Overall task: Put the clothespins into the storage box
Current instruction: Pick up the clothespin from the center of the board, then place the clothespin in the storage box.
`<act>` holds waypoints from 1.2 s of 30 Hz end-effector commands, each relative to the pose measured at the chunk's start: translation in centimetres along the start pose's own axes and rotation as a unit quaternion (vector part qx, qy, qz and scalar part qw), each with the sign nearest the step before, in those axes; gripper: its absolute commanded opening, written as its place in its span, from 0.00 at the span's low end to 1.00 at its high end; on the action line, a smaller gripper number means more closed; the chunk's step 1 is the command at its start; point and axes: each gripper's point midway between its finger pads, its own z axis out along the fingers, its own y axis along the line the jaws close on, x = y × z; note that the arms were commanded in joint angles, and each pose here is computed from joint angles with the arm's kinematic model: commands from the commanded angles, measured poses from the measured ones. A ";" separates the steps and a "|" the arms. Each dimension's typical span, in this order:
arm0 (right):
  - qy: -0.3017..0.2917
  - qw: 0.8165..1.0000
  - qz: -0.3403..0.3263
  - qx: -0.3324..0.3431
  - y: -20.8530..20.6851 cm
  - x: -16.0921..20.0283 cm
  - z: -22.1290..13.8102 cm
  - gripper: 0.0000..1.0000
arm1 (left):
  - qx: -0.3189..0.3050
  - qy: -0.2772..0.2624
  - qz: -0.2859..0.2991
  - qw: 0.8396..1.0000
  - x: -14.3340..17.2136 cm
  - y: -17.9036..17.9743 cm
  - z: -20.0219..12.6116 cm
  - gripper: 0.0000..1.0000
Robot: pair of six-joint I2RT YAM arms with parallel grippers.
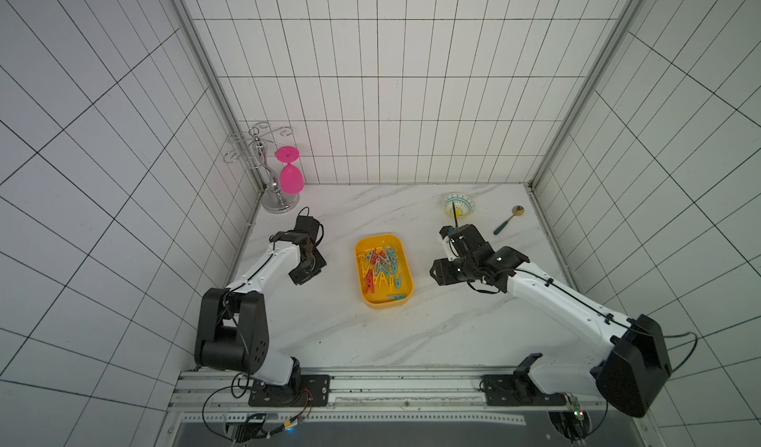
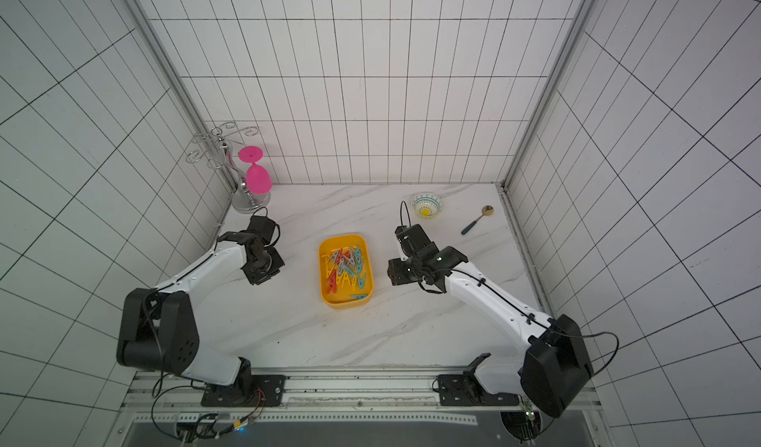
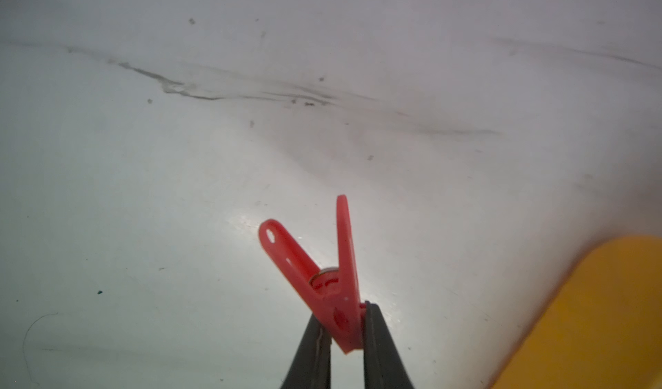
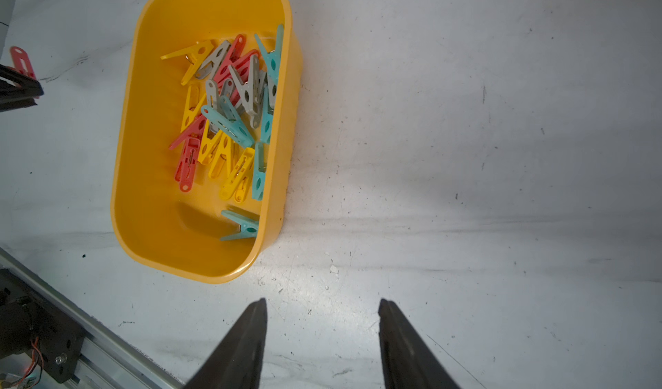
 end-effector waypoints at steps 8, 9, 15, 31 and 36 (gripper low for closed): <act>-0.003 0.999 0.041 0.022 -3.6 0.6 -0.4 0.54 | 0.077 0.000 0.148 0.986 7.9 -13.6 -2.1 0.16; -0.002 0.999 0.042 0.023 -3.7 0.7 -0.4 0.54 | 0.074 0.002 0.161 0.984 8.6 -14.5 -1.7 0.16; 0.003 0.999 0.047 0.027 -4.1 1.4 -0.4 0.54 | 0.045 0.023 0.187 0.981 10.8 -16.2 1.2 0.17; -0.057 0.989 0.066 0.120 -9.5 -1.9 -4.6 0.95 | 0.095 -0.109 0.170 0.975 0.2 -13.3 -7.4 0.98; -0.136 0.955 0.115 0.236 -17.1 -3.3 -7.8 0.99 | 0.075 -0.193 0.086 0.975 -6.3 -6.3 -7.0 0.98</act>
